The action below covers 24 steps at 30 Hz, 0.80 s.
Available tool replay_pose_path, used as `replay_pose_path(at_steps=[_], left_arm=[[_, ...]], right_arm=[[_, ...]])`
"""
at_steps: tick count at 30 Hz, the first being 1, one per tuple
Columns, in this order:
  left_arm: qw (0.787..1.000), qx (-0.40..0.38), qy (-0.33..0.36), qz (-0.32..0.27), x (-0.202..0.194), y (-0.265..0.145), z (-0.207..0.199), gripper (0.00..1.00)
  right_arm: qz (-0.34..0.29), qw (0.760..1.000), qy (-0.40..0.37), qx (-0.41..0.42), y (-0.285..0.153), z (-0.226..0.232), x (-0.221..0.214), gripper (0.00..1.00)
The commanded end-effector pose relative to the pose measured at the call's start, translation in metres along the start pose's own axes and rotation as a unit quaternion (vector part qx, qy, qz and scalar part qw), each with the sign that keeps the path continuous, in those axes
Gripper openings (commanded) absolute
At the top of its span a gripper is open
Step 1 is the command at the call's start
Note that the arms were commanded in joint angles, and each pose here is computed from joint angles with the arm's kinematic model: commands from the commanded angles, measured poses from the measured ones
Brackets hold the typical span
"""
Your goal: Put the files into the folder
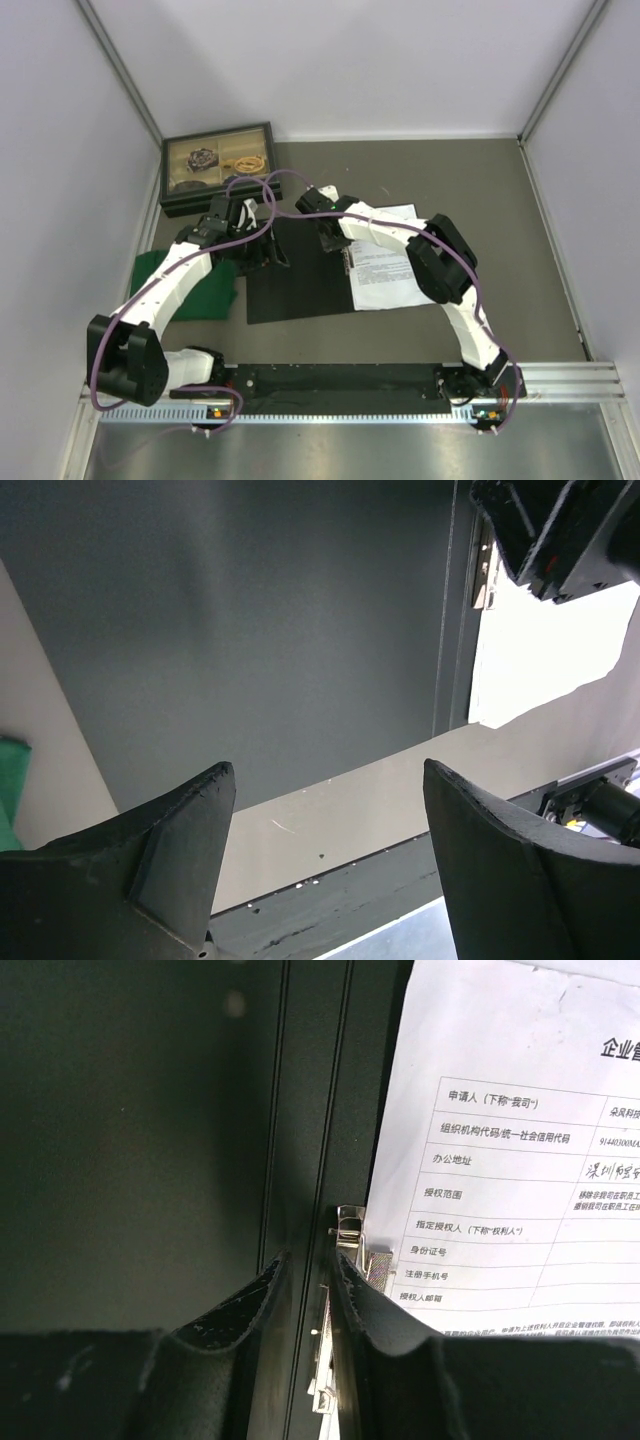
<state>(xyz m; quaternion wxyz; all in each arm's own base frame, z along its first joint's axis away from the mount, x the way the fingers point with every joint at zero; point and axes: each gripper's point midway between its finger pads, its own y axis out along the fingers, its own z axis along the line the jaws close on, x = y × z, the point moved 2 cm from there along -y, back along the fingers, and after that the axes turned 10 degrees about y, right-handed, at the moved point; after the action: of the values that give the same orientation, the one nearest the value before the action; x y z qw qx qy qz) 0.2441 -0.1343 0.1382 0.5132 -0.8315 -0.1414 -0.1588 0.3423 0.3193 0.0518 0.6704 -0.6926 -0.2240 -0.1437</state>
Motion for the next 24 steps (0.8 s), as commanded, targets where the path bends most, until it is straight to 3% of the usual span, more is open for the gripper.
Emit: replay_pose_path(at_steps=[1,11,17,24], left_arm=[[0.999,-0.003,0.020,-0.028,0.012,-0.010,-0.004,0.80],[0.999,0.001,0.019,-0.036,0.010,-0.018,-0.004,0.81],[0.999,0.002,0.016,-0.039,0.009,-0.020,-0.004,0.81],[0.999,-0.008,0.013,-0.034,0.013,-0.016,-0.008,0.81]], right_arm=[[-0.009,1.000,0.028,0.003,0.008,0.005,0.010,0.19],[-0.011,0.999,0.038,-0.005,0.016,0.001,0.003,0.18],[-0.025,0.998,0.049,0.039,-0.015,0.009,0.023,0.20],[-0.064,0.995,0.053,0.051,-0.046,0.001,0.046,0.34]])
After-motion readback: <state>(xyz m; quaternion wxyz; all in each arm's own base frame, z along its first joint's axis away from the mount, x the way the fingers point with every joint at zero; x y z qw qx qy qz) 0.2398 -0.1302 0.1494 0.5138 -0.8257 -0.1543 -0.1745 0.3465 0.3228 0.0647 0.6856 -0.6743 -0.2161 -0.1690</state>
